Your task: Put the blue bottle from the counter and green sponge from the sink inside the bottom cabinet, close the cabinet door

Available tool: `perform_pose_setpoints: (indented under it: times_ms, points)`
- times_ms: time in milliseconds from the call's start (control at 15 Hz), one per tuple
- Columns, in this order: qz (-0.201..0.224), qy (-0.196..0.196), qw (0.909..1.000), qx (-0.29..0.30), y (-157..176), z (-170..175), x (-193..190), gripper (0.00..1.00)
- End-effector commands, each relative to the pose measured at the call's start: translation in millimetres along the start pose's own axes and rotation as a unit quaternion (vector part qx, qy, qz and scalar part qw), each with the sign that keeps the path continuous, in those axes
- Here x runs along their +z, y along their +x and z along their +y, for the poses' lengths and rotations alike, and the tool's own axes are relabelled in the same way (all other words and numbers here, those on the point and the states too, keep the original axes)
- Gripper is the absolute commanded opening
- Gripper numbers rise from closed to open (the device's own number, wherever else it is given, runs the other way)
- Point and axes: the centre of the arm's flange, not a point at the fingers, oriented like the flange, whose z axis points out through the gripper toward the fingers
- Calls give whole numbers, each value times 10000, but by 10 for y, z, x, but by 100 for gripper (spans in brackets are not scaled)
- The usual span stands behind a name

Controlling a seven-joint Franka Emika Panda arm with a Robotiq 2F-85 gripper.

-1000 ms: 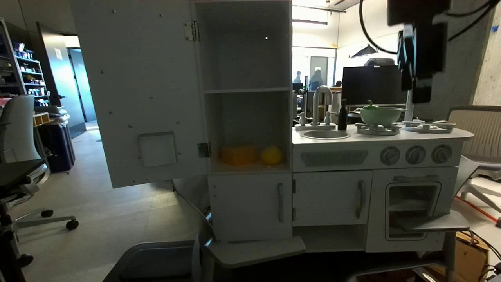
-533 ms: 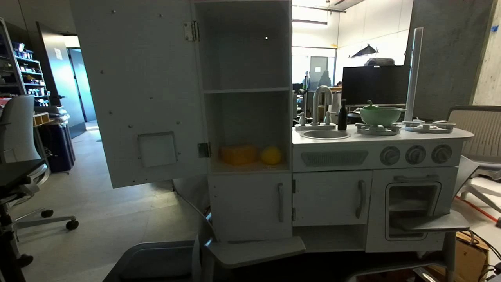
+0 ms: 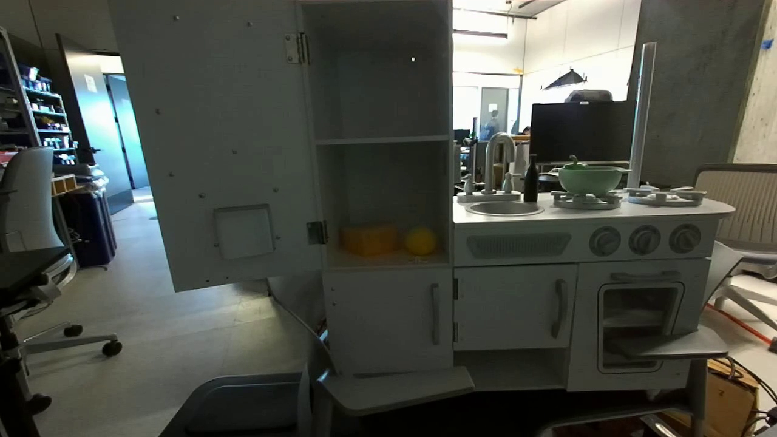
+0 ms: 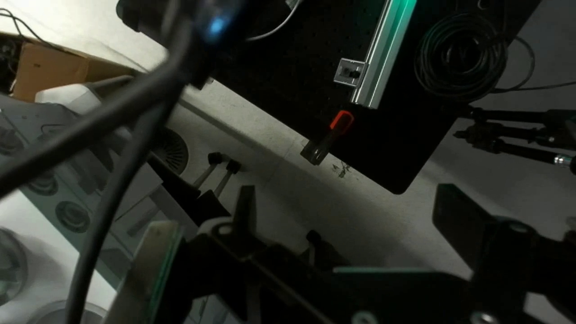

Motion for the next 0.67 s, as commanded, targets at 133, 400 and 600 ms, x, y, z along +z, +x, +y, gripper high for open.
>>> perform_pose_setpoints:
  times_ms: [133,400,600]
  points:
    - [124,139,9987,484,-276,-66,128,100]
    - [-5,65,9988,484,-199,-53,121,100]
    - [-18,65,9987,507,-199,-58,135,100]
